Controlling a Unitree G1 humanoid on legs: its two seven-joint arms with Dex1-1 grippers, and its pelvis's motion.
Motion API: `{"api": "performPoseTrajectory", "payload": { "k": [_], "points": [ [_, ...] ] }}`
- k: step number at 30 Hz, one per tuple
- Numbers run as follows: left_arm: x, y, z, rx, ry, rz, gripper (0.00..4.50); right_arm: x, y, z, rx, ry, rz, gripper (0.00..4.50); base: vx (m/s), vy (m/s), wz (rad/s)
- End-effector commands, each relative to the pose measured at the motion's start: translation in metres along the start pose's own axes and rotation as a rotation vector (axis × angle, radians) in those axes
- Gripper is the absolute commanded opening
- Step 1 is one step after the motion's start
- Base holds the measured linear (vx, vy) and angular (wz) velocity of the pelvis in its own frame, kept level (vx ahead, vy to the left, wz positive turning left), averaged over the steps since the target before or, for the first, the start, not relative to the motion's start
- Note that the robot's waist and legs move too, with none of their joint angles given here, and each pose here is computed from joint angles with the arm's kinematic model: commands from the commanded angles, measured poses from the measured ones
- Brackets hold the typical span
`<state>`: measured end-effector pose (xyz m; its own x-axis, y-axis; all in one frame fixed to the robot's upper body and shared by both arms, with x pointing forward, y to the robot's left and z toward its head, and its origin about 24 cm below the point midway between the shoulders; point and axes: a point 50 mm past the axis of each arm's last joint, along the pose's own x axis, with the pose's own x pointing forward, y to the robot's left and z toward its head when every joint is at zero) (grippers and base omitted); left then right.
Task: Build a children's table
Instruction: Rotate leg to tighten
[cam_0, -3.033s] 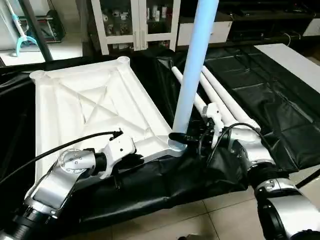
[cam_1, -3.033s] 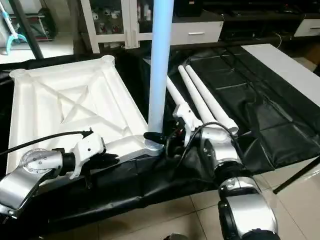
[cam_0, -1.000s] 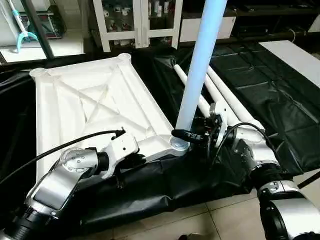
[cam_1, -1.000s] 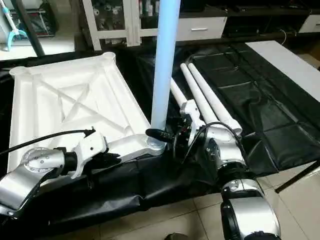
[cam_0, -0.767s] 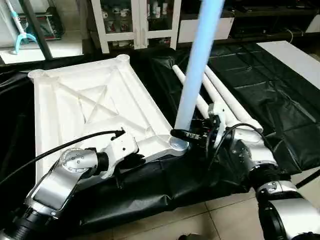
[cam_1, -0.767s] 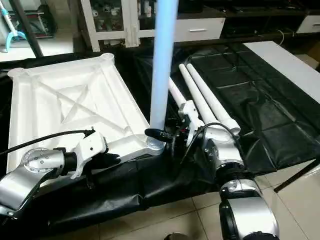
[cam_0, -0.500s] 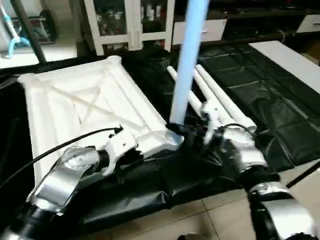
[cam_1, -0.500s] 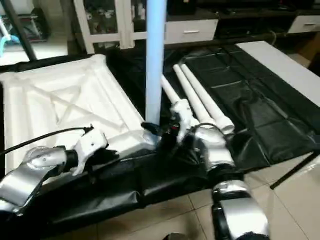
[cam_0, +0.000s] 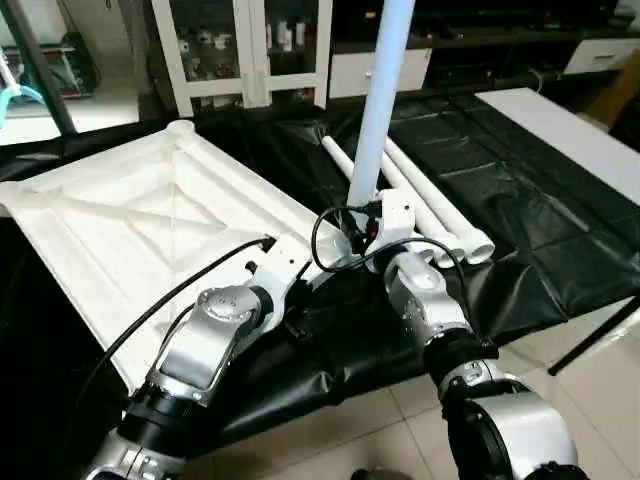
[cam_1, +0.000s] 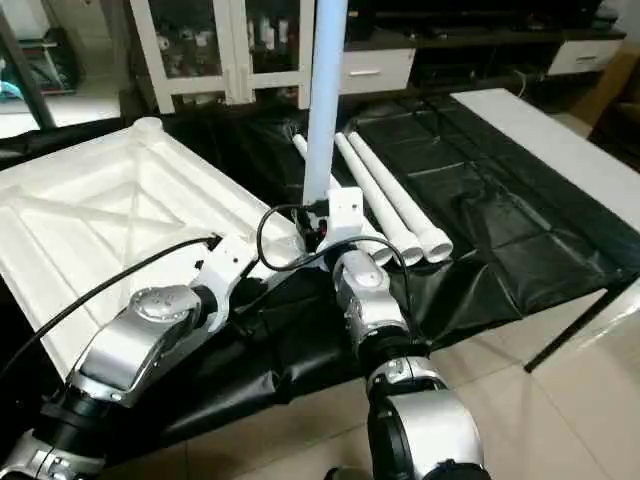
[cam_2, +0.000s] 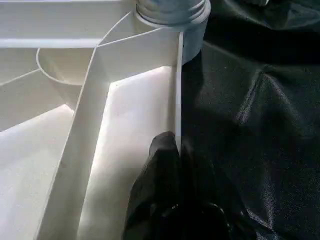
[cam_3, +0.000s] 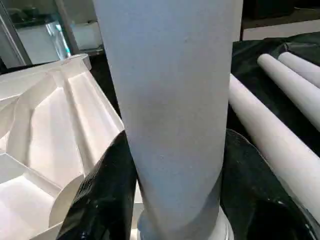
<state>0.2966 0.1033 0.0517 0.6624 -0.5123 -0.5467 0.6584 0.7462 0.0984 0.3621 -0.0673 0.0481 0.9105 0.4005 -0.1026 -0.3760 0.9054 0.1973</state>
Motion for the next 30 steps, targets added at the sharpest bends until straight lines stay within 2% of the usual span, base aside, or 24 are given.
{"api": "performPoseTrajectory", "payload": {
  "k": [1,3,4,5,7,8,10,12,14,17,19,22,24,30],
  "points": [
    [-0.002,-0.002,-0.002,0.065,-0.015,-0.044,0.00,-0.007,0.019,-0.025,0.038,0.095,0.204,1.90,0.000,0.000,0.00],
    [-0.009,0.004,-0.010,0.088,-0.003,-0.057,0.00,-0.009,0.014,-0.017,0.001,0.052,0.293,1.90,0.000,0.000,0.00],
    [-0.009,0.004,-0.010,0.088,-0.003,-0.057,0.00,-0.009,0.014,-0.017,0.001,0.052,0.293,2.46,0.000,0.000,0.00],
    [-0.014,0.008,-0.015,0.095,0.002,-0.068,0.00,-0.011,0.007,-0.013,-0.010,0.037,0.317,2.60,0.000,0.000,0.00],
    [-0.026,0.014,-0.023,0.121,-0.002,-0.131,0.00,-0.015,-0.010,-0.002,-0.046,0.013,0.356,2.60,0.000,0.000,0.00],
    [-0.027,0.014,-0.024,0.124,-0.003,-0.136,0.00,-0.016,-0.011,-0.001,-0.049,0.011,0.359,2.83,0.000,0.000,0.00],
    [-0.032,0.015,-0.026,0.141,-0.008,-0.174,0.00,-0.018,-0.018,0.004,-0.069,0.001,0.382,2.95,0.000,0.000,0.00],
    [-0.047,0.014,-0.034,0.195,-0.007,-0.289,0.00,-0.026,-0.038,0.019,-0.139,-0.009,0.462,3.08,0.055,-0.039,0.14],
    [-0.052,0.016,-0.038,0.224,0.007,-0.310,0.00,-0.031,-0.051,0.028,-0.184,-0.014,0.484,3.08,0.029,-0.020,0.07],
    [-0.052,0.016,-0.039,0.225,0.011,-0.318,0.00,-0.033,-0.055,0.030,-0.186,-0.014,0.495,3.08,0.054,-0.035,0.05],
    [-0.054,0.013,-0.038,0.227,0.000,-0.354,0.00,-0.040,-0.063,0.034,-0.176,-0.005,0.574,3.08,0.000,0.000,0.00],
    [-0.054,0.011,-0.037,0.228,-0.011,-0.372,0.00,-0.043,-0.065,0.036,-0.176,-0.007,0.605,3.08,0.000,0.000,0.00],
    [-0.054,0.010,-0.037,0.229,-0.015,-0.378,0.00,-0.044,-0.065,0.036,-0.175,-0.008,0.618,3.08,0.000,0.000,0.00],
    [-0.054,0.009,-0.038,0.234,-0.019,-0.386,0.00,-0.045,-0.060,0.029,-0.151,0.013,0.666,2.71,0.000,0.000,0.00]
  ]
}}
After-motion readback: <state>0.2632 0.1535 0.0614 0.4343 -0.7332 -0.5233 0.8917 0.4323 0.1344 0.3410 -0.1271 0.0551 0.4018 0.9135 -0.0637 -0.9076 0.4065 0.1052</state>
